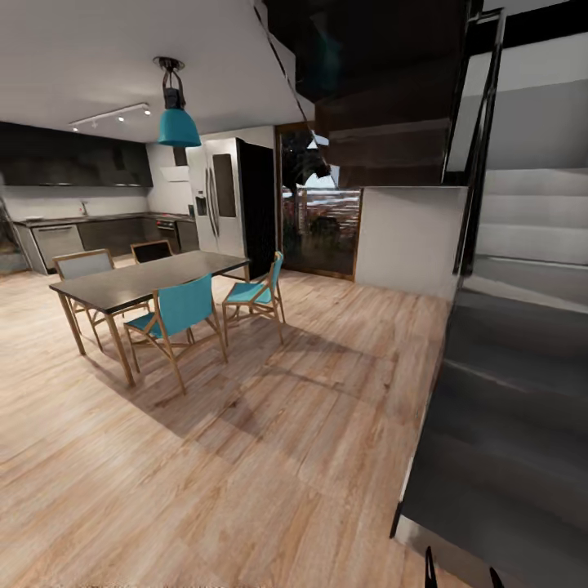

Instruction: In the kitchen, take the Vidalia onion out of the sink, dice it on the chopping board with the paring knife, put the diced onion into the bowl on the countertop, then place both the paring knife and the chopping board into the sink.

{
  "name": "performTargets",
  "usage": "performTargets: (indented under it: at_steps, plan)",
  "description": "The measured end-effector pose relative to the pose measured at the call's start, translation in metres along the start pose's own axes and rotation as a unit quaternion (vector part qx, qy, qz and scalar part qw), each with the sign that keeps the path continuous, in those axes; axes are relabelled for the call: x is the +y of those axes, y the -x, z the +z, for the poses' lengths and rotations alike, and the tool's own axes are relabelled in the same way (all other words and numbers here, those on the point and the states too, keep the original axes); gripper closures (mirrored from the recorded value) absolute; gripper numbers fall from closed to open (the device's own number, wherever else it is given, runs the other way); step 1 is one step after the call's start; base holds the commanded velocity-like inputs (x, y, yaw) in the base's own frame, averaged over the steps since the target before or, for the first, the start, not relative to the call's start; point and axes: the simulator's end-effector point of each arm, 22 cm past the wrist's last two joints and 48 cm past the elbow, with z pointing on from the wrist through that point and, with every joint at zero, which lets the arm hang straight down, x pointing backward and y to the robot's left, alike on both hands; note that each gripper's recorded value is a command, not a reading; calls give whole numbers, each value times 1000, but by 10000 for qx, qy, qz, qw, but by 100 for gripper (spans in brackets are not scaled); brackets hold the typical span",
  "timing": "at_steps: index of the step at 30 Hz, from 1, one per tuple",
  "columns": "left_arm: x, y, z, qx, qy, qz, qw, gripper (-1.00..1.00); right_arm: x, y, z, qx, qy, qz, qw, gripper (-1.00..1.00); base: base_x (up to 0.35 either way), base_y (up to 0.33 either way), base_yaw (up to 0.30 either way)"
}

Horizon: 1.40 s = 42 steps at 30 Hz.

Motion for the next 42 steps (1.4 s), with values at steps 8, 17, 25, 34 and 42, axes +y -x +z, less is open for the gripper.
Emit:
performTargets:
  at_steps: [8, 17, 25, 34, 42]
  plan:
    - [0, 0, 0, -3, -2, 0, 10000, -100, 7, -2, -2, 12, 134, -19, 9999, -100, 0, 283, 222]
    - [0, -1, 0, 12, 2, 1, 10000, -100, 41, -13, -14, 154, 604, -5, 9981, -100, 0, 281, 20]
    - [0, -1, 0, 11, 4, 1, 10000, -100, 43, -13, -15, 154, 624, 4, 9979, -100, 9, 281, 0]
    - [1, -1, 0, 9, 5, 1, 10000, -100, 42, -12, -15, 149, 583, 22, 9982, -100, 177, 239, 115]
    - [0, -2, -1, 22, 0, 1, 10000, -100, 41, -13, -15, 153, 565, 29, 9983, -100, 188, 135, 96]
